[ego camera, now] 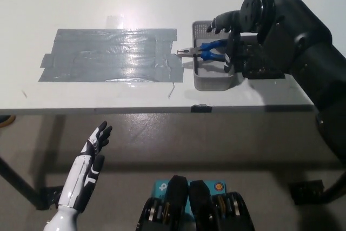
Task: The robot picks the blue plier placed on top of the container and places it on the grey area of the table
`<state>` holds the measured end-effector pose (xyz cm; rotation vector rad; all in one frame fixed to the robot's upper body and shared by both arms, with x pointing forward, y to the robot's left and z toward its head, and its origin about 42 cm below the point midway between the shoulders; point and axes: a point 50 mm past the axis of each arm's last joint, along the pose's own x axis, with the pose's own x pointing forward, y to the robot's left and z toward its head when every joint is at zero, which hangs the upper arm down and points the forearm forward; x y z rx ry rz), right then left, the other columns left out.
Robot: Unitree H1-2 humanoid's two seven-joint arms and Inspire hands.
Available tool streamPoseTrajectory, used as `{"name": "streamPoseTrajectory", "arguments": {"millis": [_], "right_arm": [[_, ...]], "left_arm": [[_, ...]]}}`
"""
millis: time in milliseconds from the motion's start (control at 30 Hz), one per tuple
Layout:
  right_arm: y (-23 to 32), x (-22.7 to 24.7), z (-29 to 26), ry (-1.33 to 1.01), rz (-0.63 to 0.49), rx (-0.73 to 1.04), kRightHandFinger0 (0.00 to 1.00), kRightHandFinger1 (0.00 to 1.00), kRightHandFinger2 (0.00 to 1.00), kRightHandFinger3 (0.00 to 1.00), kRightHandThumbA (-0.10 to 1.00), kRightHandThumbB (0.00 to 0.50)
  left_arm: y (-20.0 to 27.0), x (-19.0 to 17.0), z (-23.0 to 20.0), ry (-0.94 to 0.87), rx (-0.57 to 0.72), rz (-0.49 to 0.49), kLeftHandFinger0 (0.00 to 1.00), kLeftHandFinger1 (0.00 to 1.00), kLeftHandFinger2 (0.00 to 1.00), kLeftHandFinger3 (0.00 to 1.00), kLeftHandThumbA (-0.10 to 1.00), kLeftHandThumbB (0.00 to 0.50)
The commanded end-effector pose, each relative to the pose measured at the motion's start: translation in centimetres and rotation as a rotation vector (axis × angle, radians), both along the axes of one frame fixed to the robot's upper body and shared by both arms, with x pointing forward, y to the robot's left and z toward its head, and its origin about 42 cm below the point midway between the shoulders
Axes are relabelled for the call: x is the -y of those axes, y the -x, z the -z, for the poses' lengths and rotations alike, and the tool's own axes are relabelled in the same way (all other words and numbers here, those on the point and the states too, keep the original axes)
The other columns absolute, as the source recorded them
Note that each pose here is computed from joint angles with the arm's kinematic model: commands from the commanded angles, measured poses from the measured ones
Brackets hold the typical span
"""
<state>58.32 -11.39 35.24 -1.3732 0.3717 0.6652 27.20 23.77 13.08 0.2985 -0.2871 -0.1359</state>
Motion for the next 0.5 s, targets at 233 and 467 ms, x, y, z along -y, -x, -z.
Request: {"name": "streamPoseTrajectory", "arguments": {"millis": [233, 467], "right_arm": [[-0.3, -2.3, -4.5, 0.002, -0.039, 0.119, 1.0, 1.0, 1.0, 1.0, 1.0, 0.355], [-0.4, -2.4, -4.1, -0.034, -0.015, 0.107, 1.0, 1.0, 1.0, 1.0, 1.0, 0.357]], "left_arm": [[-0.2, -0.1, -1.4, -0.029, 0.066, 0.02, 1.0, 1.0, 1.0, 1.0, 1.0, 0.099], [-0.1, 0.1, -1.4, -0.032, 0.064, 0.021, 1.0, 1.0, 1.0, 1.0, 1.0, 0.11]]}}
